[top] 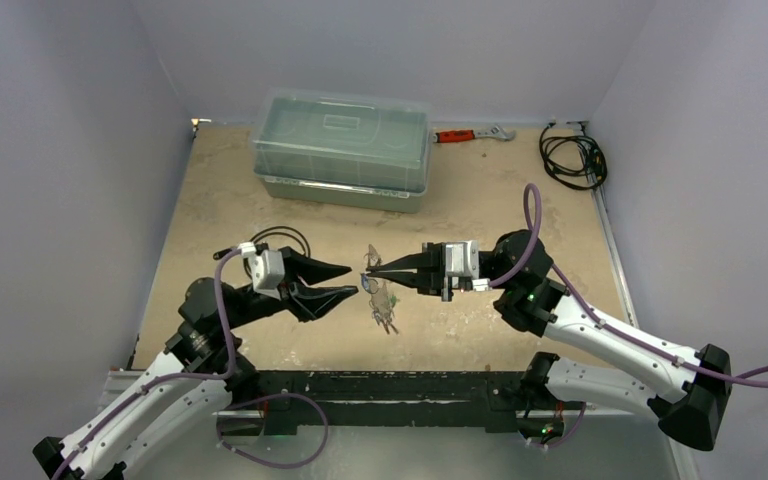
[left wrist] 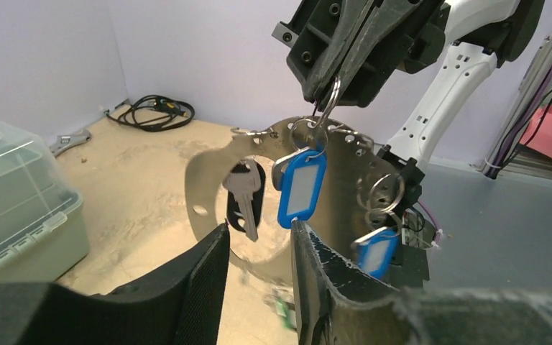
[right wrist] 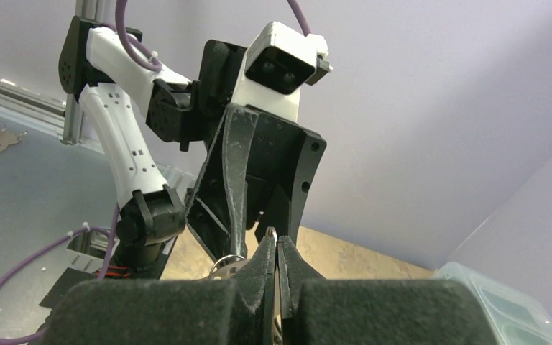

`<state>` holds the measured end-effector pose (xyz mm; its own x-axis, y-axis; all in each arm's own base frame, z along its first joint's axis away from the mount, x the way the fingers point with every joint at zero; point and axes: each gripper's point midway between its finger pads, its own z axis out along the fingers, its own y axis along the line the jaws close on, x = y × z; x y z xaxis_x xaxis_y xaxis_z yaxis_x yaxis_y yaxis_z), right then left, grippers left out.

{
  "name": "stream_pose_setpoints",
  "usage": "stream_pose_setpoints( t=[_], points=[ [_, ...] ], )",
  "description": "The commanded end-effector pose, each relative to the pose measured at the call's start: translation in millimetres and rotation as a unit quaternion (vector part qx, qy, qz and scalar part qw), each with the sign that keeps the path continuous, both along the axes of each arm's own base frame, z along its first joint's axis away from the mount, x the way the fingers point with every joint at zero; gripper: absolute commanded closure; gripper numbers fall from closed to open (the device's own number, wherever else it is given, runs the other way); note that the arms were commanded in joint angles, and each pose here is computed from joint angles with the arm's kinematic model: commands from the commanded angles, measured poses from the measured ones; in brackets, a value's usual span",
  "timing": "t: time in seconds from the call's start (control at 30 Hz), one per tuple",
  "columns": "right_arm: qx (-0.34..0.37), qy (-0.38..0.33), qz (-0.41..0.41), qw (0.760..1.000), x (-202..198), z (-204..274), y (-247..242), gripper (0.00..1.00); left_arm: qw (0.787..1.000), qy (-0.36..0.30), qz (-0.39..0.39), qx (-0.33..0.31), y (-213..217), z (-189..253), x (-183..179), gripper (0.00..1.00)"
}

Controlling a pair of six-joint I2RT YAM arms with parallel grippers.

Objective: Put the keys on the keyring

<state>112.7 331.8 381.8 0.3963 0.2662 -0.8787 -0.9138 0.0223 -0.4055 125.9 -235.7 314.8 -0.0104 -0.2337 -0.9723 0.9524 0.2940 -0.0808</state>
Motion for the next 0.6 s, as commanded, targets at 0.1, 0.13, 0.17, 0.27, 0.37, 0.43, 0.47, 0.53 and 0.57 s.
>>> stream_pose_setpoints(
  t=[0.1, 0.13, 0.17, 0.27, 0.37, 0.43, 0.47, 0.53, 0.57],
  points=[
    [0.040, -0.037, -0.007, 0.999, -5, 29, -10, 1.00, 0.997, -0.015, -0.041, -0.057, -4, 30, -13, 0.56],
    [0.039, -0.037, -0.006, 0.999, -5, 29, -9, 1.00, 0.997, -0.016, -0.046, -0.059, -5, 31, -14, 0.55],
    [0.039, -0.036, -0.006, 0.999, -4, 28, -9, 1.00, 0.997, -0.016, -0.048, -0.060, -6, 32, -14, 0.55],
    [0.039, -0.038, -0.001, 0.999, -5, 29, -8, 1.00, 0.997, -0.011, -0.050, -0.056, -9, 31, -12, 0.55],
    [0.041, -0.038, 0.007, 0.998, -8, 30, -7, 1.00, 0.997, -0.006, -0.056, -0.052, -12, 30, -12, 0.55],
    [0.042, -0.037, 0.011, 0.998, -9, 30, -7, 1.00, 0.997, 0.001, -0.064, -0.049, -14, 28, -12, 0.53],
    [0.042, -0.037, 0.012, 0.998, -9, 30, -6, 1.00, 0.997, 0.004, -0.068, -0.047, -16, 27, -12, 0.52],
    [0.043, -0.036, 0.014, 0.998, -9, 30, -6, 1.00, 0.996, 0.011, -0.070, -0.045, -17, 25, -11, 0.50],
    [0.043, -0.036, 0.015, 0.998, -9, 31, -6, 1.00, 0.996, 0.013, -0.071, -0.044, -18, 23, -11, 0.50]
  ],
)
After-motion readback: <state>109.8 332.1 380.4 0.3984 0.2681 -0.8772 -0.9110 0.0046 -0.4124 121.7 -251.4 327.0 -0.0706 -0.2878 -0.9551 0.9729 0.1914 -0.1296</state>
